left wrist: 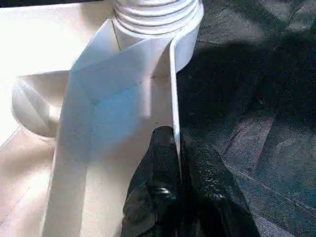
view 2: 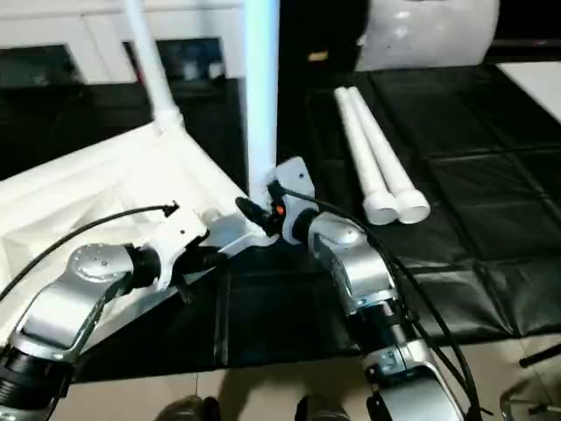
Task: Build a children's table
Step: Insert table leg to table base
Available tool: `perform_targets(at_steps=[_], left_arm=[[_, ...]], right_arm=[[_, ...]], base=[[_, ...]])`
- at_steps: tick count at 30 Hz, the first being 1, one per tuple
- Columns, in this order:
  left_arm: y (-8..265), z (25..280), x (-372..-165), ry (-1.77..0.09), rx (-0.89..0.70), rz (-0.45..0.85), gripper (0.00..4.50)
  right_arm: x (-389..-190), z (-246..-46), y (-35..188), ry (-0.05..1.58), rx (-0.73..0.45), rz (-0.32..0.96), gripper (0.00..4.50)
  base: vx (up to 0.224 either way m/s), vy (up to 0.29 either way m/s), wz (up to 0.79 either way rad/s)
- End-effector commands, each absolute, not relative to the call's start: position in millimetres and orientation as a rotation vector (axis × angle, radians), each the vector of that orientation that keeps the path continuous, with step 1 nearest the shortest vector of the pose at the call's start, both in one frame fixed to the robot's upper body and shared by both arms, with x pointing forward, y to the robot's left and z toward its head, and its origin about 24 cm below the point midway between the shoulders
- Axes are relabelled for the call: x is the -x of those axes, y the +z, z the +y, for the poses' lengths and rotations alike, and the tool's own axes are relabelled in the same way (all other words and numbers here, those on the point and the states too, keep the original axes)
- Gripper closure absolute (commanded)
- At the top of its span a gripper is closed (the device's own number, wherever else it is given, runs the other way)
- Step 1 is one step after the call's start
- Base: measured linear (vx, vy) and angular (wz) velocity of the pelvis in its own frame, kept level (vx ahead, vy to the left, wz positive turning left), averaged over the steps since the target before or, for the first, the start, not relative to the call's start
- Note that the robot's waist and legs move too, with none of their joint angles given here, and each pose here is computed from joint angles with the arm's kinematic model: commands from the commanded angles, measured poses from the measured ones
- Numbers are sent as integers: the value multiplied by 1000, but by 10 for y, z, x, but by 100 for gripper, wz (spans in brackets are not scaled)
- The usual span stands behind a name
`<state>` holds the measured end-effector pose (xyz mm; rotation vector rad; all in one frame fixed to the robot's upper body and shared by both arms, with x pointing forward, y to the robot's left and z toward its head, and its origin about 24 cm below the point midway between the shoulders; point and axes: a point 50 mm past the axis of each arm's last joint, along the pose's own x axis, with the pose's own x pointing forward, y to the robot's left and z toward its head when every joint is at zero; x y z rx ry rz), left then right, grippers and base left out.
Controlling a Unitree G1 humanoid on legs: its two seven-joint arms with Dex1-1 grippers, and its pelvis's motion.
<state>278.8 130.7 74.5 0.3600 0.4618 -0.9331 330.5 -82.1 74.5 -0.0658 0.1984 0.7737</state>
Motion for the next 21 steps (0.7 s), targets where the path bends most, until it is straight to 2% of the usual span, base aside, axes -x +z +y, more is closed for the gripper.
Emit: perform_targets(at_steps=[1,4,9,11,12,14,21], left_arm=[[936,1283,-2841,-991,-380,360,450],[937,1325,-2885,-1004,-389,350,450],[941,1372,-2937,-1048,-400,341,450],[923,1421,-2959,-1116,-449,344,450],[914,1435,-2967,-1128,-457,348,450],[904,1448,-2966,-1170,-471,346,450],[877,1433,-2938,-1331,-433,320,450]], right_arm=[[-3243,-1009,473,723,109,315,130],[-3198,-1063,488,768,115,282,95],[-3104,-1202,492,824,107,259,65],[-3032,-1374,499,841,120,246,50],[-3013,-1417,503,849,130,242,50],[-2982,-1492,520,859,138,234,22],[-2887,-1646,649,956,171,186,5]], base=[[0,0,0],[0,0,0],[0,0,0],[0,0,0],[0,0,0],[0,0,0],[0,0,0]])
